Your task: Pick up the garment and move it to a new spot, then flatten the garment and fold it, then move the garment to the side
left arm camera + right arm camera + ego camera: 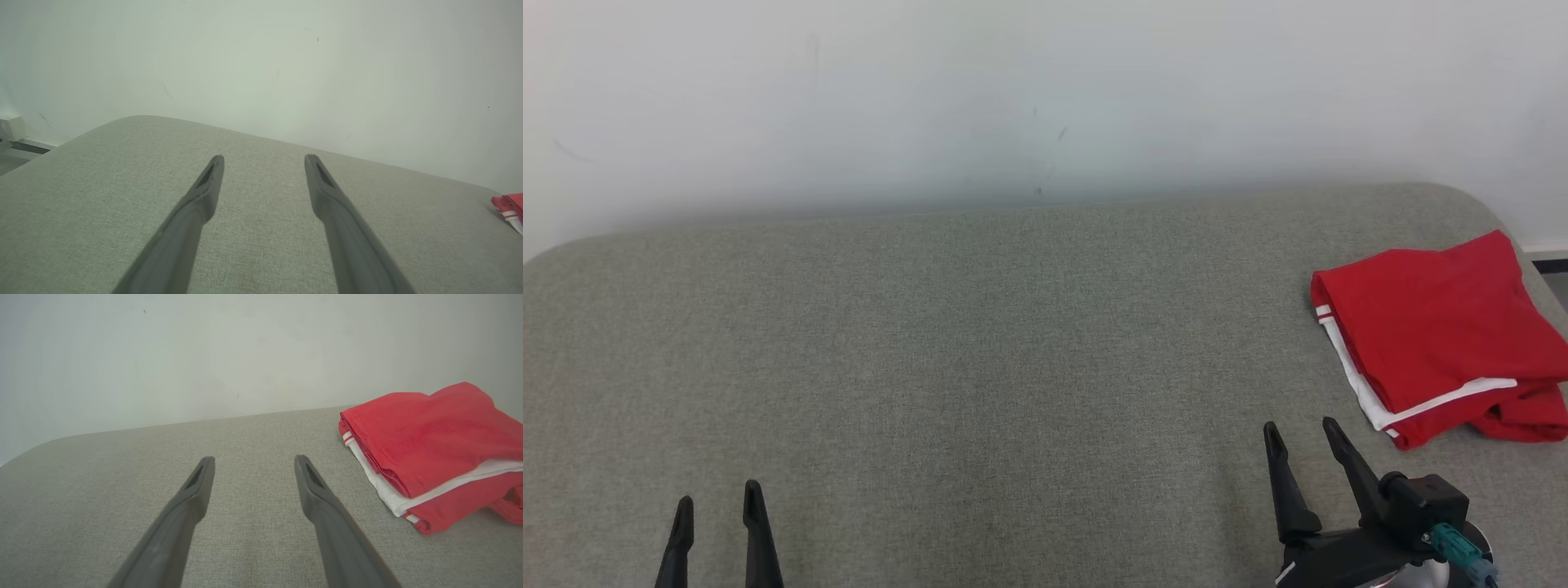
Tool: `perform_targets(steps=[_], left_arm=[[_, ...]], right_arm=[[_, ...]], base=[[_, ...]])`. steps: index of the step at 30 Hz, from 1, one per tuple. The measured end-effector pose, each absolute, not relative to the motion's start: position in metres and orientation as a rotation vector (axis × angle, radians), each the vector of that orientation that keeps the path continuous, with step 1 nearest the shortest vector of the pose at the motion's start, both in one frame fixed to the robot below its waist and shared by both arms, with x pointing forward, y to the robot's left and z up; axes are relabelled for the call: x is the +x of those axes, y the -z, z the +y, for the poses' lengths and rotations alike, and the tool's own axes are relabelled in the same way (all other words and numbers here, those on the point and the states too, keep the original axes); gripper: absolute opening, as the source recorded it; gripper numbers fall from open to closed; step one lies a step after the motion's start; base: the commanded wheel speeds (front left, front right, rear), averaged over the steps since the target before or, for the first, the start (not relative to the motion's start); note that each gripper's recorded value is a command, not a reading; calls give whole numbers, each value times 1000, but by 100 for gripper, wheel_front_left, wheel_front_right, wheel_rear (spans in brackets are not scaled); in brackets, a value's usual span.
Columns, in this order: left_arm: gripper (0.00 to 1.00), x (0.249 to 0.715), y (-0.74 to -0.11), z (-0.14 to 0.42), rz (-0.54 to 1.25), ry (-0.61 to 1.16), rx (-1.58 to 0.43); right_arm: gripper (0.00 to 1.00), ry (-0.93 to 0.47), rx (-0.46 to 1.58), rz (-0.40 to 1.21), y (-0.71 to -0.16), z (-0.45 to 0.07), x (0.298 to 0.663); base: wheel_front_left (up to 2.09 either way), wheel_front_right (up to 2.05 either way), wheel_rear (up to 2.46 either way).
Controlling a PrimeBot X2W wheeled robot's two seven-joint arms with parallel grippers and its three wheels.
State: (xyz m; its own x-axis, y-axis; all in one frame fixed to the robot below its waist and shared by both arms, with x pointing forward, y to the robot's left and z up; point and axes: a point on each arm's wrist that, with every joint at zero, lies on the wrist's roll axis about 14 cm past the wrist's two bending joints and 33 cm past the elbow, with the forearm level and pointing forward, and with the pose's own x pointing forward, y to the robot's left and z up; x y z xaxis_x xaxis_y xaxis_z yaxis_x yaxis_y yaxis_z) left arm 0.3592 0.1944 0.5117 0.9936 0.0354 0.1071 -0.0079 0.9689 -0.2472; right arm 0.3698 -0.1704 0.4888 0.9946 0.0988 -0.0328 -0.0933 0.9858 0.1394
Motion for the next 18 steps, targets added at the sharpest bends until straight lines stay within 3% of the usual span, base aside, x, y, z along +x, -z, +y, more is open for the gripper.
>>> perform_targets(steps=[8,9,18], left_arm=[[100,358,-512,197,-113,-28,-258],[0,358,-510,198,-110,-27,-261],[0,353,-486,198,-22,-53,-334]], right_arm=[[100,-106,138,41,-489,-167,369],[0,-108,138,42,-489,-167,369],[0,-80,211,134,-461,-170,359]], base=[[0,0,0],[0,0,0],[0,0,0]])
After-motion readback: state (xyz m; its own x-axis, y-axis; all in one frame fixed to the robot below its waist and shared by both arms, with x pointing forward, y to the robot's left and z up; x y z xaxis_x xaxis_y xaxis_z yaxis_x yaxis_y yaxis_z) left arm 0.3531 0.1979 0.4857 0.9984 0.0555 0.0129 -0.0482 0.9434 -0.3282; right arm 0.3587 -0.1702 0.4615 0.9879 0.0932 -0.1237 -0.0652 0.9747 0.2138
